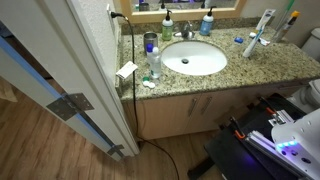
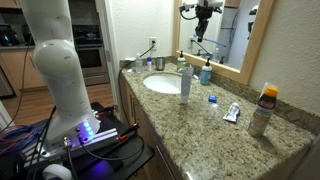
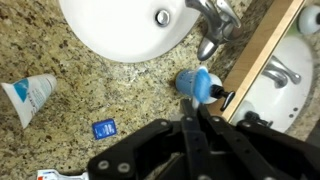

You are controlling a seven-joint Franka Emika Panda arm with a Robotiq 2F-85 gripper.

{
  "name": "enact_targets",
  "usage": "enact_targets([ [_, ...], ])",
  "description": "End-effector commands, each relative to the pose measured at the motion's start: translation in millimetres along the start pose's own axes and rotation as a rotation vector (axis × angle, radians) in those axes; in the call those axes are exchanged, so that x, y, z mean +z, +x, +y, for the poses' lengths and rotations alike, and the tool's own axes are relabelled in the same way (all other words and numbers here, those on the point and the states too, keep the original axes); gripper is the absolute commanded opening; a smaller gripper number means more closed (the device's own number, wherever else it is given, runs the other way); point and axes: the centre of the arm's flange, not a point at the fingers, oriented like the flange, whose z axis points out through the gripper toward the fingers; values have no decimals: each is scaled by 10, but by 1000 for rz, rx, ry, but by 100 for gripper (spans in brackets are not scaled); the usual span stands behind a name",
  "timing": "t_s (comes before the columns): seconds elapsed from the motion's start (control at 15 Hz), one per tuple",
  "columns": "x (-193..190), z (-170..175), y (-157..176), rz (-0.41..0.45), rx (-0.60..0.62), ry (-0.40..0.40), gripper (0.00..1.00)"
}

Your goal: Get the toothbrush on top of the small blue object and place it in the silver cup

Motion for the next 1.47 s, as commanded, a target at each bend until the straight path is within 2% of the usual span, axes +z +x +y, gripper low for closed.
enact_targets([
  [0.0,-155,26,-65,-1,-16,14,1],
  [0.07,19,3,-107,-33,-22,-73,1],
  [0.13,209,-7,-278,-122,-57,-81,1],
  [0.27,460,-35,-790,-228,-101,-83,1],
  [0.4,543,-218,-1370,-332,-149,-71,1],
  [0.53,516,-338,-1732,-436,-205,-88,1],
  [0.6,628,-335,-1517,-356,-164,-87,6],
  [0.67,623,-380,-1715,-389,-190,-94,6],
  [0.8,564,-394,-1826,-403,-208,-94,6],
  [0.87,667,-392,-1805,-425,-199,-149,1],
  [0.93,800,-417,-1905,-518,-213,-204,1],
  [1.07,924,-512,-2234,-628,-248,-211,1],
  [1.2,879,-792,-2541,-744,-270,-204,1],
  [1.33,760,-988,-2693,-866,-280,-209,1],
  [1.4,855,-662,-2714,-778,-275,-201,1],
])
